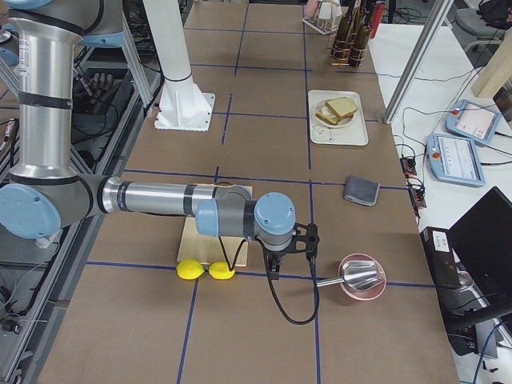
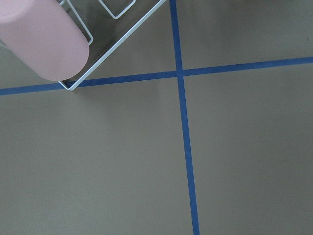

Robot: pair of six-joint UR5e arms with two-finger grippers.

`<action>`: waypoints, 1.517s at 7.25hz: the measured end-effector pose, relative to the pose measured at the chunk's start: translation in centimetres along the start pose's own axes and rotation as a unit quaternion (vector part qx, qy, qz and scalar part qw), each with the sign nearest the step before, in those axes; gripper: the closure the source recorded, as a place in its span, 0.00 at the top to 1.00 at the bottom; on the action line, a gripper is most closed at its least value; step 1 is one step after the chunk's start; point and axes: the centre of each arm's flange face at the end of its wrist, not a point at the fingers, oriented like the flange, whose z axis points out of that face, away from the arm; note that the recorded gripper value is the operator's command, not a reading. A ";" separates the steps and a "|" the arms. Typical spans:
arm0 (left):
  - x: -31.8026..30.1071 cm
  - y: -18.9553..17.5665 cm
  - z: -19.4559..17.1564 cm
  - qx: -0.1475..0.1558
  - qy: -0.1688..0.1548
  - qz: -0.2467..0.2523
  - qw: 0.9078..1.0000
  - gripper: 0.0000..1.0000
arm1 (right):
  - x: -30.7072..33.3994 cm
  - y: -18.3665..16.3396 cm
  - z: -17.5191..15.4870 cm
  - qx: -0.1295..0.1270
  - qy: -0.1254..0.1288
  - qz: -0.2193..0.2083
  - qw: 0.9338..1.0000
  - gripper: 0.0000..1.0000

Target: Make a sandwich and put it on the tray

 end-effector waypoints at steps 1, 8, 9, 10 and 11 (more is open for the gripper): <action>0.0 0.0 0.0 0.000 0.000 0.000 1.000 1.00 | 0.0 0.0 0.0 0.000 0.000 0.000 1.000 1.00; 0.1 -0.2 -0.2 0.002 0.000 0.001 1.000 1.00 | 0.1 0.0 0.1 -0.001 0.000 0.002 1.000 1.00; 0.1 -0.2 -0.2 0.002 0.000 0.002 1.000 1.00 | 0.1 0.0 0.1 -0.001 0.000 0.002 1.000 1.00; 0.1 -0.2 -0.2 0.003 0.000 0.002 1.000 1.00 | 0.1 0.0 0.1 -0.001 0.000 0.002 1.000 1.00; 0.1 -0.3 -0.3 0.003 0.000 0.002 1.000 1.00 | 0.1 0.0 0.1 -0.001 0.000 0.002 1.000 1.00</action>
